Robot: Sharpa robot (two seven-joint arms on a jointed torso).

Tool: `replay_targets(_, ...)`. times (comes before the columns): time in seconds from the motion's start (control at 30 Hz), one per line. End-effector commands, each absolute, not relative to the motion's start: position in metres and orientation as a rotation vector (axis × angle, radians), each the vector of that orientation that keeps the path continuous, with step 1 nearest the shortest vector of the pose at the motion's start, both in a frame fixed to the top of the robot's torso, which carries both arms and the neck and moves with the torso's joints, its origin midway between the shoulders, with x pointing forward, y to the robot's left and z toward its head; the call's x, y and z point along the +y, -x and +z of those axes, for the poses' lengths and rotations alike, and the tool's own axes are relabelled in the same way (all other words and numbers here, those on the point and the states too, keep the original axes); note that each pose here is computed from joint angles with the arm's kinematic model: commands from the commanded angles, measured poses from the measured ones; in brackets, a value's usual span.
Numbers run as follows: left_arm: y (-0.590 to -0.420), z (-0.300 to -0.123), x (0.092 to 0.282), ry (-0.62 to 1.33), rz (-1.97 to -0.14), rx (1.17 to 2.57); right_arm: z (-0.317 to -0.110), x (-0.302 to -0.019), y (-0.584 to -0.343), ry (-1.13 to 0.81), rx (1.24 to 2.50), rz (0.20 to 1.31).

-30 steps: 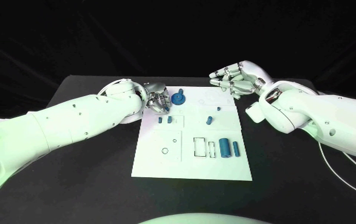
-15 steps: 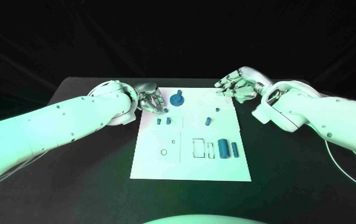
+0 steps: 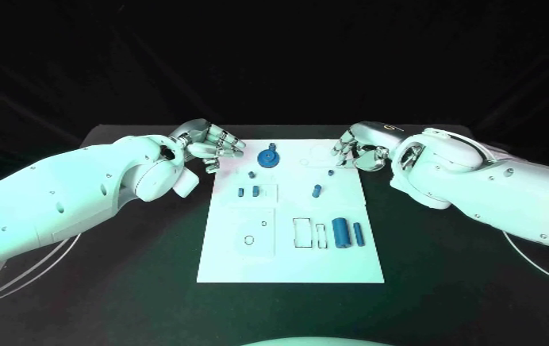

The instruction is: Assemble the parts on the task board

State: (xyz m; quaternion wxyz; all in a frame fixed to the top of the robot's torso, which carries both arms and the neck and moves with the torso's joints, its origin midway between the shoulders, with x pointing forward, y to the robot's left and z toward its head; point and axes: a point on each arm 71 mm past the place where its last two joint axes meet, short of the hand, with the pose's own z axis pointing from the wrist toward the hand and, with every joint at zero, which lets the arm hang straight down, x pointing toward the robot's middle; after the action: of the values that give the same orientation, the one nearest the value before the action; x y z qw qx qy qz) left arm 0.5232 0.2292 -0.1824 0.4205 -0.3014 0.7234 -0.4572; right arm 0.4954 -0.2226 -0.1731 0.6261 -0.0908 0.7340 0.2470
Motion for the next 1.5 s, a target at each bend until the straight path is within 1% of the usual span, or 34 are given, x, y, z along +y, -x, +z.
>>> replay_targets(0.03,-0.519,-0.174,0.231,1.185,-1.451,1.541,-0.180,-0.220,-0.495,0.361,1.683,0.399)
replay_targets(0.23,-0.508,-0.171,0.227,1.264,-1.540,1.484,-0.188,-0.211,-0.494,0.398,1.697,0.383)
replay_targets(0.6,-0.498,-0.171,0.219,1.284,-1.586,1.487,-0.205,-0.198,-0.494,0.424,1.714,0.403)
replay_targets(1.07,-0.496,-0.171,0.214,1.284,-1.602,1.509,-0.214,-0.193,-0.499,0.437,1.746,0.386)
replay_targets(1.5,-0.495,-0.171,0.213,1.285,-1.604,1.518,-0.221,-0.190,-0.502,0.458,1.776,0.352)
